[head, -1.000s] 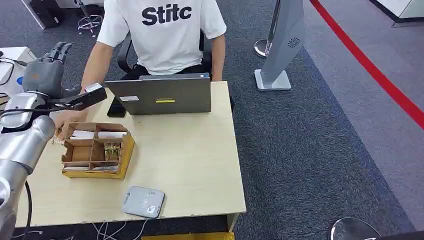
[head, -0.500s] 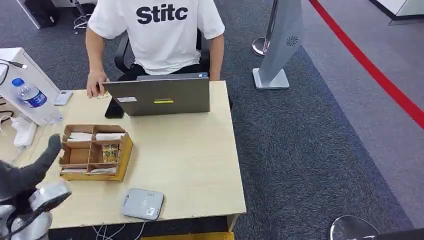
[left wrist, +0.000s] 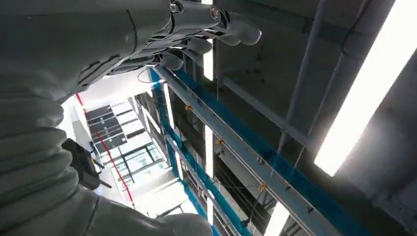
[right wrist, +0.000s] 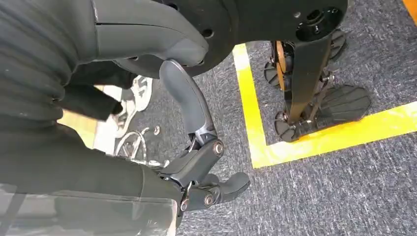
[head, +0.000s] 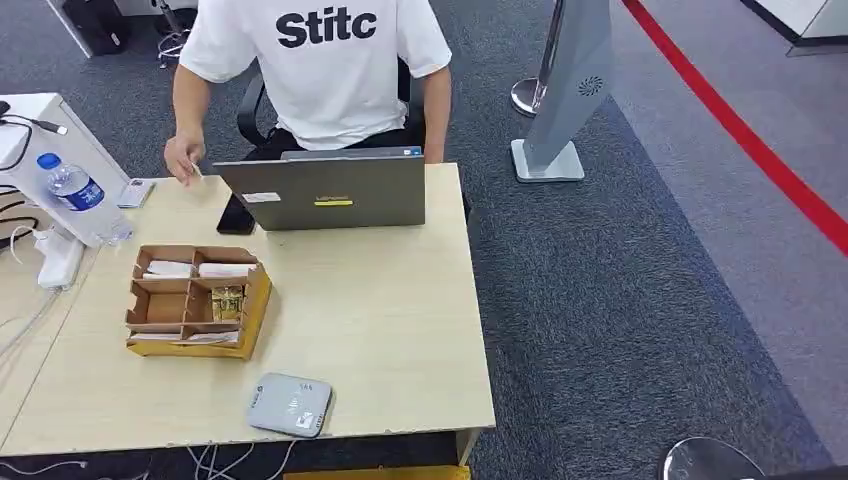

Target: Pass the card to the sensor for recognition and then transmit it.

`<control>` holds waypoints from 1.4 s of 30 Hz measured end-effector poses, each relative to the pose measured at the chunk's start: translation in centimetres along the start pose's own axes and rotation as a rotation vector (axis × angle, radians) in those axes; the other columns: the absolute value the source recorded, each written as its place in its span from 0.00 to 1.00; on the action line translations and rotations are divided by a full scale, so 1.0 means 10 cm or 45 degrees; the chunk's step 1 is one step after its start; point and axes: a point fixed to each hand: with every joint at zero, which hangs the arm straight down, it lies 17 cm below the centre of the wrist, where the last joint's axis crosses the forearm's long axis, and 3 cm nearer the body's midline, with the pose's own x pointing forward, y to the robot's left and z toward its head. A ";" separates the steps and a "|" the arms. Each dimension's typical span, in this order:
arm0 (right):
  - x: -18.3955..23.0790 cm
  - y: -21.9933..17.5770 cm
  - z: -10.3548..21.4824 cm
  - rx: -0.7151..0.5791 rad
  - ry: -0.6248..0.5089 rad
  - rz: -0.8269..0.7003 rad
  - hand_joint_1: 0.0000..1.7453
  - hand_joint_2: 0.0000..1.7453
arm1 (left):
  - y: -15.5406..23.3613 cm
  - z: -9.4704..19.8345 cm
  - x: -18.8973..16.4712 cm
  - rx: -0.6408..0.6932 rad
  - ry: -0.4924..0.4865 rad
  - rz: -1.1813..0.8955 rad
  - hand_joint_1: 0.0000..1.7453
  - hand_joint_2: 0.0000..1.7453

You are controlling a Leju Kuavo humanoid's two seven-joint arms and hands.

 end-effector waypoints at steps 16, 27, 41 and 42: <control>-0.04 -0.04 -0.01 -0.029 0.023 -0.088 0.00 1.00 | 1.39 2.08 -1.97 0.273 1.243 0.028 0.00 1.00; -0.04 0.01 0.00 -0.007 0.029 -0.022 0.00 1.00 | 1.93 4.80 -2.39 0.228 2.134 -0.300 0.00 1.00; -0.05 0.07 0.01 0.035 0.022 0.074 0.00 1.00 | 1.40 6.70 -1.17 -0.556 3.162 -0.376 0.00 1.00; -0.05 0.08 0.01 0.036 0.023 0.084 0.00 1.00 | 1.39 6.76 -1.08 -0.623 3.205 -0.390 0.00 1.00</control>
